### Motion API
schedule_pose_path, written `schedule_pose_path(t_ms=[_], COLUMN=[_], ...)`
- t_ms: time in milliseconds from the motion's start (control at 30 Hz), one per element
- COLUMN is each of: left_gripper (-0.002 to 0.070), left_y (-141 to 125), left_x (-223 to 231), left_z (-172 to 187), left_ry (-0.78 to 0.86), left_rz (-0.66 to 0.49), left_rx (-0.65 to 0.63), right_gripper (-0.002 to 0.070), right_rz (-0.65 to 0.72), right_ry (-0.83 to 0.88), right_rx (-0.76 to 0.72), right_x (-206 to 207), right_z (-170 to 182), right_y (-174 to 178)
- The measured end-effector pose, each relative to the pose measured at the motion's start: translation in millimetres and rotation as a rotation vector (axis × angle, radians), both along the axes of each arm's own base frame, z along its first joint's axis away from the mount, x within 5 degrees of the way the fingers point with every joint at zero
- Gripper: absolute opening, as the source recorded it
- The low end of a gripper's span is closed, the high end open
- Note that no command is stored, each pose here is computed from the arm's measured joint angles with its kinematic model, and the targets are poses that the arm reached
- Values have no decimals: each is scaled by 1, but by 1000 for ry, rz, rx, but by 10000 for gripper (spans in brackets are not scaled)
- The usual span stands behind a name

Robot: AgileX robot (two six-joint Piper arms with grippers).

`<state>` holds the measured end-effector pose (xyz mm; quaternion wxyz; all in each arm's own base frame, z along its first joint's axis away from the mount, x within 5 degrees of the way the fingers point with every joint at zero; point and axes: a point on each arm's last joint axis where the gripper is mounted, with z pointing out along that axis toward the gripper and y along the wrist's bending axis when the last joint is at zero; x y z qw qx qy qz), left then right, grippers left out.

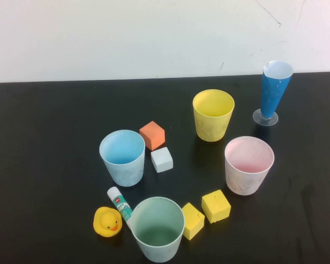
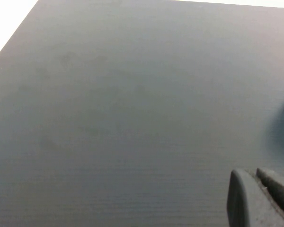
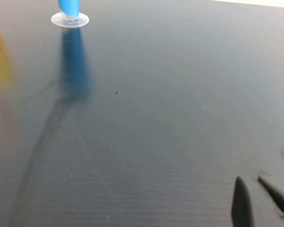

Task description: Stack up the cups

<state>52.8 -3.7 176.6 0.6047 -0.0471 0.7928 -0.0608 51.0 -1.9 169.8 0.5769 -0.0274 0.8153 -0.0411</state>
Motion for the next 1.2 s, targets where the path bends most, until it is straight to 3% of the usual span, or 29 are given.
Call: schedule_pose_path(t_ms=[300,467,700,933,1067,1200], left_gripper=[-1,-2,-2,-2,-1,-1], left_y=[0,1,4,6,6,7], left_x=[1,2,3,0,-1,-2], left_z=[2,11,35,49,52,54], left_ry=[-28,-128,-392,-548,-580,-612], left_rz=[4,16,47,66,70,72], left_rx=[0,1,-1,21,21,-62], right_gripper=[-3,-3,-3,-3,-3,-3], right_rz=[0,0,0,1,0,-15], right_ry=[0,-44,-361,-688,-782,-806], right_rx=[0,-2,-13,-30,-40,-1], right_x=[0,2,6,0,-3,-4], right_z=[0,2,30,59,67,69], right_y=[0,0,0,0,0,-1])
